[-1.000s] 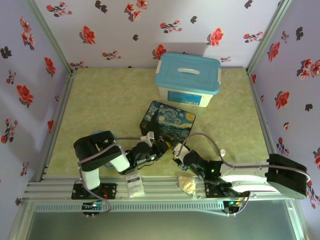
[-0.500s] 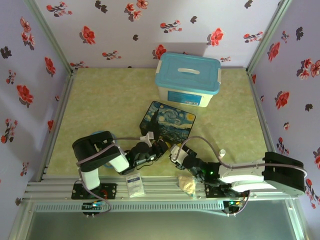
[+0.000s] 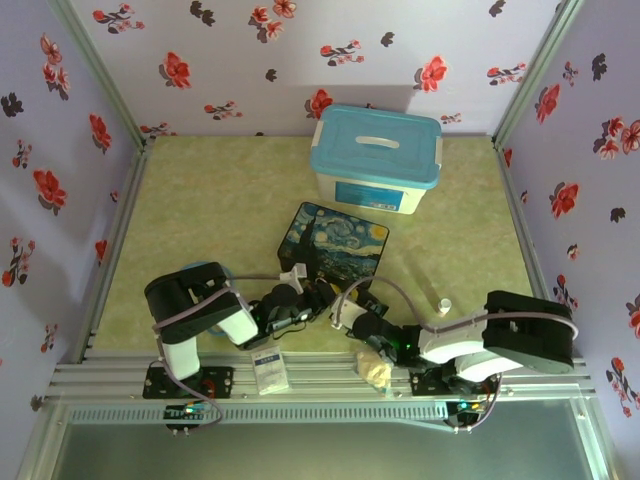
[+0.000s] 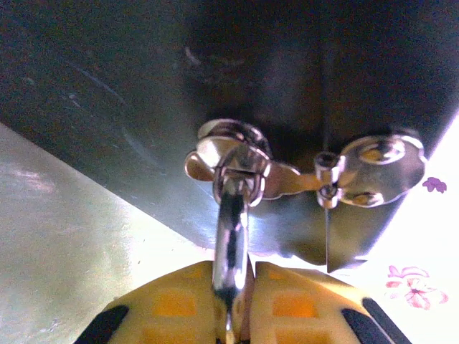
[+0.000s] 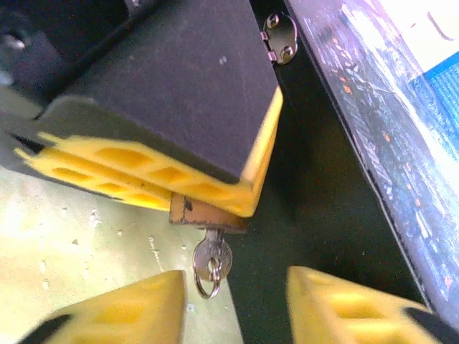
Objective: Unlock the padlock with the key
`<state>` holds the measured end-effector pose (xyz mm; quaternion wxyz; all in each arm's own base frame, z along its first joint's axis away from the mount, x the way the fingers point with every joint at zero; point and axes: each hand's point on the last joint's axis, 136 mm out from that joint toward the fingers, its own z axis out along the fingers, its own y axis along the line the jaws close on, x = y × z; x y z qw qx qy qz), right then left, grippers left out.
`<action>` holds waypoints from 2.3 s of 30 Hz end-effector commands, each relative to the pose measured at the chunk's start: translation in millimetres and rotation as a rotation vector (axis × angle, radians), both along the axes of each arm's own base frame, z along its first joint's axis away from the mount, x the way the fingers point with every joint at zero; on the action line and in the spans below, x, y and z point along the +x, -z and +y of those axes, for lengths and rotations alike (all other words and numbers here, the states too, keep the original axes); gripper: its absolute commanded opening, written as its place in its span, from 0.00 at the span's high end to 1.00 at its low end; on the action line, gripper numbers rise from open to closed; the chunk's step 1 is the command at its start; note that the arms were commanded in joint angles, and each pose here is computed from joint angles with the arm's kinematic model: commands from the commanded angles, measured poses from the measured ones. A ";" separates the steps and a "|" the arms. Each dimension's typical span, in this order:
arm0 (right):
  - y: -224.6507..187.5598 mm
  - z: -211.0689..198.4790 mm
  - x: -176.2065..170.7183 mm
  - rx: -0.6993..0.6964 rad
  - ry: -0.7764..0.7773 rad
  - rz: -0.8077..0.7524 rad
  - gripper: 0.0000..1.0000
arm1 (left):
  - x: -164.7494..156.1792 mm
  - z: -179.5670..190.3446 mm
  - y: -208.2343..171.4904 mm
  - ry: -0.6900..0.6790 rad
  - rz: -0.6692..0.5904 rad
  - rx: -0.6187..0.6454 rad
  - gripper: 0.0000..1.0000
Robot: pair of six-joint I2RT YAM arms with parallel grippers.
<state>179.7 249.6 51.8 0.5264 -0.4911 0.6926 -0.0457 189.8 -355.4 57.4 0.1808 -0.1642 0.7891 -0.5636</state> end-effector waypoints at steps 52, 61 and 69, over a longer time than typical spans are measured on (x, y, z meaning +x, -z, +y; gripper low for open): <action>-32.1 3.1 12.9 0.616 0.132 0.448 0.46 | -8.0 31.1 20.6 -0.005 -0.008 0.191 0.92; -50.9 -8.3 33.7 0.677 0.273 0.395 0.44 | -11.2 33.0 19.6 0.063 -0.004 0.292 0.86; -40.6 -6.8 33.1 0.727 0.288 0.424 0.50 | -8.2 42.9 33.7 0.071 -0.011 0.373 0.77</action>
